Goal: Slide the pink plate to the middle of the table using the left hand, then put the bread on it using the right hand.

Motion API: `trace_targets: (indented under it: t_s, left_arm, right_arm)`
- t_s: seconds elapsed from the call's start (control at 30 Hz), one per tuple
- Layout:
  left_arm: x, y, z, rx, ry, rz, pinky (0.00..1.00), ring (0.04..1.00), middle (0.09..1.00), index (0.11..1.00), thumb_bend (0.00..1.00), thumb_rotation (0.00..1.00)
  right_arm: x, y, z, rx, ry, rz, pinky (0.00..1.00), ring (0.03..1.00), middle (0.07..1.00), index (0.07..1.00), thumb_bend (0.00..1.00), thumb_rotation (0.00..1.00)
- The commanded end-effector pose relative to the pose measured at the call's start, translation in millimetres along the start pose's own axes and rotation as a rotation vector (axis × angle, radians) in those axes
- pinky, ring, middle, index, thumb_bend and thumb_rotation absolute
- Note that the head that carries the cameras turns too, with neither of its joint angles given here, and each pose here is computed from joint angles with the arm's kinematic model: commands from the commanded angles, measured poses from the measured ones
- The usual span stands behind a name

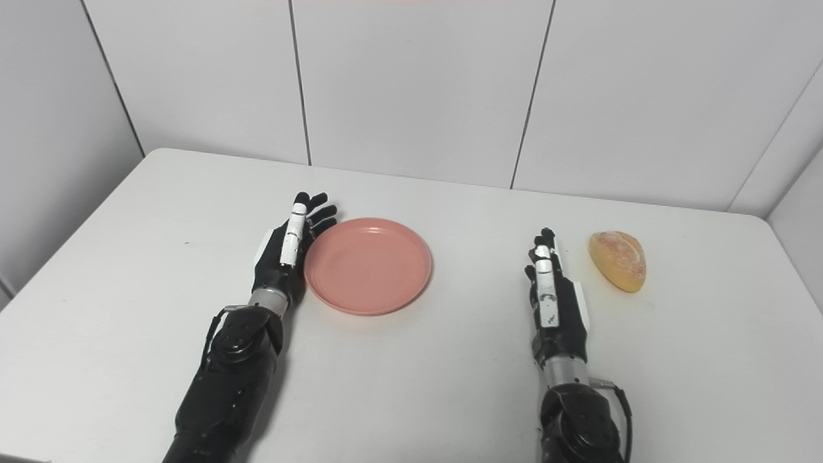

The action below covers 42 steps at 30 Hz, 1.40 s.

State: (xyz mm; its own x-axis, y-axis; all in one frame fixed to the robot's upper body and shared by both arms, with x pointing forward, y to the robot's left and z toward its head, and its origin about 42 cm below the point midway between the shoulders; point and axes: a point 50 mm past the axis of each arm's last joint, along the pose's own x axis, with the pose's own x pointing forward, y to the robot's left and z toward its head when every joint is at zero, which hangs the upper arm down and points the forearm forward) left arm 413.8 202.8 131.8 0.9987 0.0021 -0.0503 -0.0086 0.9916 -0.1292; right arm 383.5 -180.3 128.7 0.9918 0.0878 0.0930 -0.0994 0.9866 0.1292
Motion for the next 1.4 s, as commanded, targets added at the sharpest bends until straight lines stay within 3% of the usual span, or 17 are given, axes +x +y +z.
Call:
trace_targets:
  t_s: [0.0, 0.3, 0.47, 0.73, 1.37]
  left_arm:
    - [-1.0, -16.0, 2.4, -0.009, 0.000, -0.072, 0.88, 0.866, 0.852, 0.845, 0.57, 1.00]
    - [-13.8, -25.9, 0.3, -0.022, 0.010, -0.067, 0.82, 0.827, 0.813, 0.818, 0.54, 1.00]
    - [-16.5, -34.4, -0.2, -0.067, 0.012, -0.089, 0.83, 0.840, 0.821, 0.814, 0.52, 1.00]
    - [-23.4, -45.2, -3.6, -0.063, 0.022, -0.168, 0.88, 0.884, 0.868, 0.861, 0.58, 1.00]
    - [-29.1, -54.9, -7.7, -0.082, -0.008, -0.177, 0.94, 0.922, 0.905, 0.894, 0.59, 1.00]
  right_arm:
    - [11.6, 10.3, 21.1, -0.003, -0.058, 0.031, 1.00, 1.000, 1.000, 1.000, 0.70, 0.97]
    - [9.8, 20.4, 22.9, -0.023, -0.053, 0.041, 1.00, 1.000, 1.000, 1.000, 0.68, 1.00]
    - [8.9, 24.1, 23.1, -0.026, -0.047, 0.042, 1.00, 1.000, 1.000, 1.000, 0.69, 1.00]
    - [9.2, 27.3, 22.6, -0.026, -0.049, 0.036, 1.00, 1.000, 1.000, 1.000, 0.67, 0.99]
    - [11.5, 26.9, 25.7, -0.038, -0.075, 0.045, 1.00, 1.000, 1.000, 1.000, 0.67, 0.98]
